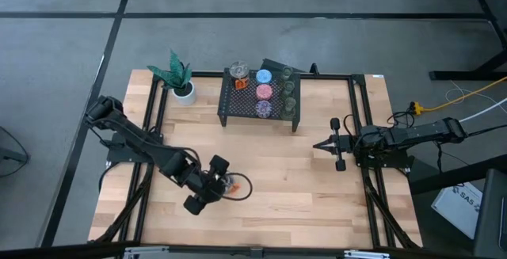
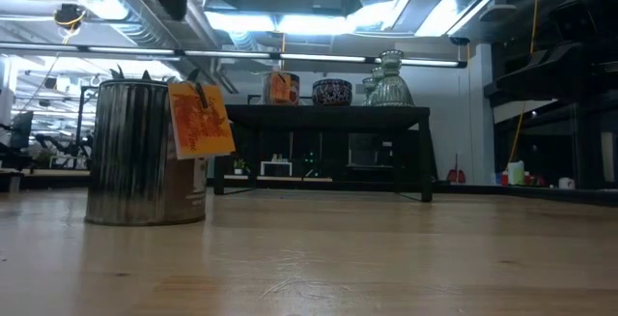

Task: Pick & Place candle stick holders
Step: Put the scented candle can on the shelf

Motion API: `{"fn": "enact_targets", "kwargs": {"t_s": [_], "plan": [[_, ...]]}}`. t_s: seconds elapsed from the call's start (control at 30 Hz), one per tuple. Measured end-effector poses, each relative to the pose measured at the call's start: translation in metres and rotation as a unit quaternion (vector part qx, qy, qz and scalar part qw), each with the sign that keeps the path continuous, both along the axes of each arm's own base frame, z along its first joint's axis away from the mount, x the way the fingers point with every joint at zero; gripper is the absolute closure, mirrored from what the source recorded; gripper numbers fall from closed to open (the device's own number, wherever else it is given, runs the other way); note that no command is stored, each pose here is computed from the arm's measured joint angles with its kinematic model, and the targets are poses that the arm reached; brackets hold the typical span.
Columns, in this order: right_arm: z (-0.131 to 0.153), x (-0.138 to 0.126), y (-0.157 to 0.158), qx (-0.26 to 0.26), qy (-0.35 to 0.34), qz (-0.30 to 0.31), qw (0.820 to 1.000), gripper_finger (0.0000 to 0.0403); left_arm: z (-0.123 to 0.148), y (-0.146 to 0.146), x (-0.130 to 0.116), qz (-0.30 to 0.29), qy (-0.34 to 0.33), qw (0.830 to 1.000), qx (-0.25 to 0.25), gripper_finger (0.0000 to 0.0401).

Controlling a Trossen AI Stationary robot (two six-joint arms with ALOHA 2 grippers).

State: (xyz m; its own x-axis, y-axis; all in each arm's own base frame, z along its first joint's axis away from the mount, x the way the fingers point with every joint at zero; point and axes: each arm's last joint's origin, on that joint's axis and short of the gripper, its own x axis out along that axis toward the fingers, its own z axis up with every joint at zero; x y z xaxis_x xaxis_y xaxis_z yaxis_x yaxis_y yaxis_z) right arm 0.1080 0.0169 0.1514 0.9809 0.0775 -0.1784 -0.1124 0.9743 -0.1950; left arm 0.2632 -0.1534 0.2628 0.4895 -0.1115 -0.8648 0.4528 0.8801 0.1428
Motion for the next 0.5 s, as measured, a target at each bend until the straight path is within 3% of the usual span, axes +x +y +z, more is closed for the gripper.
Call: {"fn": "enact_targets", "kwargs": {"t_s": [0.27,0.5], "plan": [[0.000,0.000,0.000,0.000,0.000,0.000,1.000,0.0400,0.028,-0.001,0.004,0.046,-0.027,0.999,-0.010,0.0136],[0.000,0.000,0.000,0.000,0.000,0.000,1.000,0.0400,0.033,0.000,0.006,0.075,-0.040,0.996,-0.012,0.0222]]}}
